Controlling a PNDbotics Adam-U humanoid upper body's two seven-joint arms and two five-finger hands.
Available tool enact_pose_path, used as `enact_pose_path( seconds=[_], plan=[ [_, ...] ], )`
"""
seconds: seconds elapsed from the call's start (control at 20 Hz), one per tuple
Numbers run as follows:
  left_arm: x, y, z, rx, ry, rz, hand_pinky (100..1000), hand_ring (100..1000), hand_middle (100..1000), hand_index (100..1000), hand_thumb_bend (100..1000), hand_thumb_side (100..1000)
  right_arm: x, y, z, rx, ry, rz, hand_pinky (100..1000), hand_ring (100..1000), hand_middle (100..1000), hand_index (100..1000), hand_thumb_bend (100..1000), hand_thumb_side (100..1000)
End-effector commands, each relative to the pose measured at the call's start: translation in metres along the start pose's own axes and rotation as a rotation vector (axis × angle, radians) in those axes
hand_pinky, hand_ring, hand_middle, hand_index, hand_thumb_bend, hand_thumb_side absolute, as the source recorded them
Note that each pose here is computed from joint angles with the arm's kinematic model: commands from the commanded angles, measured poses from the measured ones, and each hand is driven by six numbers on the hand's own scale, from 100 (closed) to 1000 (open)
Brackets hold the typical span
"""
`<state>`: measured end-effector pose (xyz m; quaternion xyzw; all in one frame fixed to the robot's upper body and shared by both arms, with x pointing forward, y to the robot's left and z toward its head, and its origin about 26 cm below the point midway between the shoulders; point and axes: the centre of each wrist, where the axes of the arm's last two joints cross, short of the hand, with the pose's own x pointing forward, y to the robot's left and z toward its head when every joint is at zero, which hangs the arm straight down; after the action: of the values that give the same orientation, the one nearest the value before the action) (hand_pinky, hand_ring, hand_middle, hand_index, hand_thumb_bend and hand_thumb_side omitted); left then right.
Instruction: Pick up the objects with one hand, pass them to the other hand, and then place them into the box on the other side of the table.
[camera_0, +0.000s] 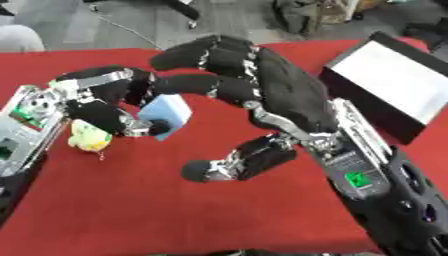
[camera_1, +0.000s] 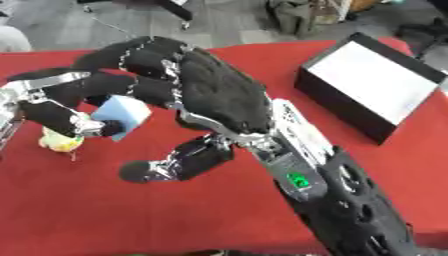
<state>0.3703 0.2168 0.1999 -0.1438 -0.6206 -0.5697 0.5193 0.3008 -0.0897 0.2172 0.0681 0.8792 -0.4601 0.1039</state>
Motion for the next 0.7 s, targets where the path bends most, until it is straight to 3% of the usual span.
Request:
enact_pose_path(
  seconds=[0.05, 0.7],
  plan=[
    [0.014, 0.006, 0.004, -0.052, -0.025, -0.043, 554, 508, 521, 743, 404, 248, -0.001, -0.003, -0.004, 0.02, -0.019, 0.001, 782, 833, 836, 905, 457, 214],
    [0.026, 0.003, 0.002, -0.132, -0.055, -0.046, 557, 509, 523, 745, 404, 254, -0.009, 0.012, 0.007, 0.22, -0.009, -0.04, 790, 837, 835, 907, 451, 128]
  ],
)
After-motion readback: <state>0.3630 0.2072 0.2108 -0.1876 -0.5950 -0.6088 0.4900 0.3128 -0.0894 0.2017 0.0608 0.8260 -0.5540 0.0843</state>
